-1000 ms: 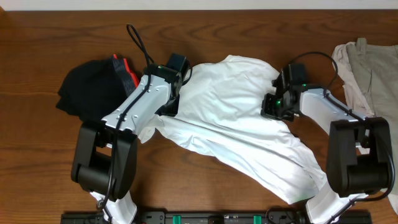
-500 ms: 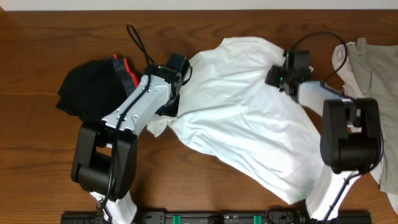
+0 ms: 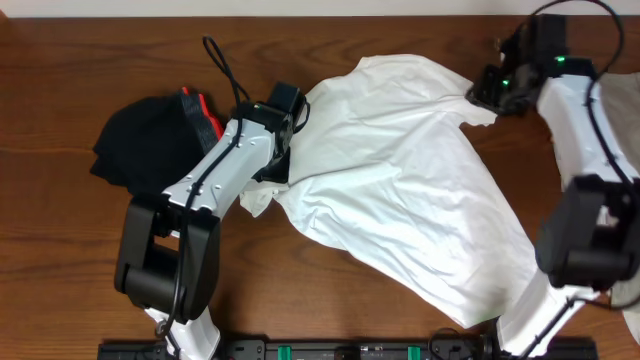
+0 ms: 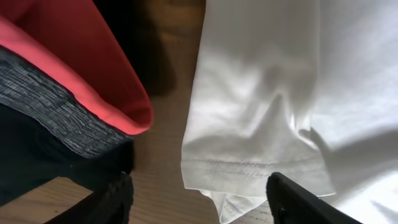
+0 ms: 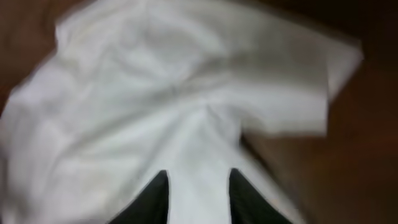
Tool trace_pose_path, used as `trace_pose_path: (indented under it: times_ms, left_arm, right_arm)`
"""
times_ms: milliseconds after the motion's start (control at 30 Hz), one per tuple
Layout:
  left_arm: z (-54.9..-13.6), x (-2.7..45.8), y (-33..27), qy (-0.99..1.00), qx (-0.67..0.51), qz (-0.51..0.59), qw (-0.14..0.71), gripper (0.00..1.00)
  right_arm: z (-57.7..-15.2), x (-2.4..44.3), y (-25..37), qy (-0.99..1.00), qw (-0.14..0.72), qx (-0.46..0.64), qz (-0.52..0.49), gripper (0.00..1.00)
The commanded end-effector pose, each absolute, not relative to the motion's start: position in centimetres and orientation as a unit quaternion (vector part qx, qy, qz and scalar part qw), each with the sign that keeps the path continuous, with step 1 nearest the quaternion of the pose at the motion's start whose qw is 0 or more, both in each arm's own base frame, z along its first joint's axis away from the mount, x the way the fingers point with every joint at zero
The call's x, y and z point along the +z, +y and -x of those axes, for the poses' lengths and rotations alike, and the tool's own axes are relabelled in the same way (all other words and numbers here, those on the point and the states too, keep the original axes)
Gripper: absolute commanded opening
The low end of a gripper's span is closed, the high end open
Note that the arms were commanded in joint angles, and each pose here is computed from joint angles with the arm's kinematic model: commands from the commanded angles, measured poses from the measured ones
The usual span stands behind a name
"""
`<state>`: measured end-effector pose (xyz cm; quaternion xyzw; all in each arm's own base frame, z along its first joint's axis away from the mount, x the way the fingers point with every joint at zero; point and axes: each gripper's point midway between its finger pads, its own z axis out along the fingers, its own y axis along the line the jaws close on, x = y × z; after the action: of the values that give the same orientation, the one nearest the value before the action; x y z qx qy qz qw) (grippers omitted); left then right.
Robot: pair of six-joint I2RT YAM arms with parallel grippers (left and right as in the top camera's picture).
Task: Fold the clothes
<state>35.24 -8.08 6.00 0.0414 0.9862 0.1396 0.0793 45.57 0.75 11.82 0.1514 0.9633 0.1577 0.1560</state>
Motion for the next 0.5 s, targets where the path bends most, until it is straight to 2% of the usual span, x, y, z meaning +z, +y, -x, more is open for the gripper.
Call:
trace_pose_path:
  times_ms: [0, 167, 300, 467]
  left_arm:
    - [-36.2, 7.1, -8.2, 0.985, 0.137, -0.032, 0.098, 0.73]
    - [-36.2, 7.1, -8.2, 0.985, 0.137, -0.032, 0.098, 0.73]
    - [-36.2, 7.1, -8.4, 0.986, 0.132, -0.032, 0.097, 0.73]
    - [-36.1, 7.7, -9.1, 0.988, 0.108, -0.031, 0.102, 0.73]
  right_arm:
    - [-42.6, 10.7, 1.8, 0.973, 0.097, 0.154, -0.141, 0.23]
    - [-37.0, 4.4, 3.4, 0.982, -0.002, 0.116, -0.148, 0.08]
    - [-33.7, -0.1, 4.1, 0.977, -0.035, 0.107, -0.182, 0.03]
    - [-32.0, -3.9, 4.0, 0.973, -0.024, 0.109, -0.203, 0.01]
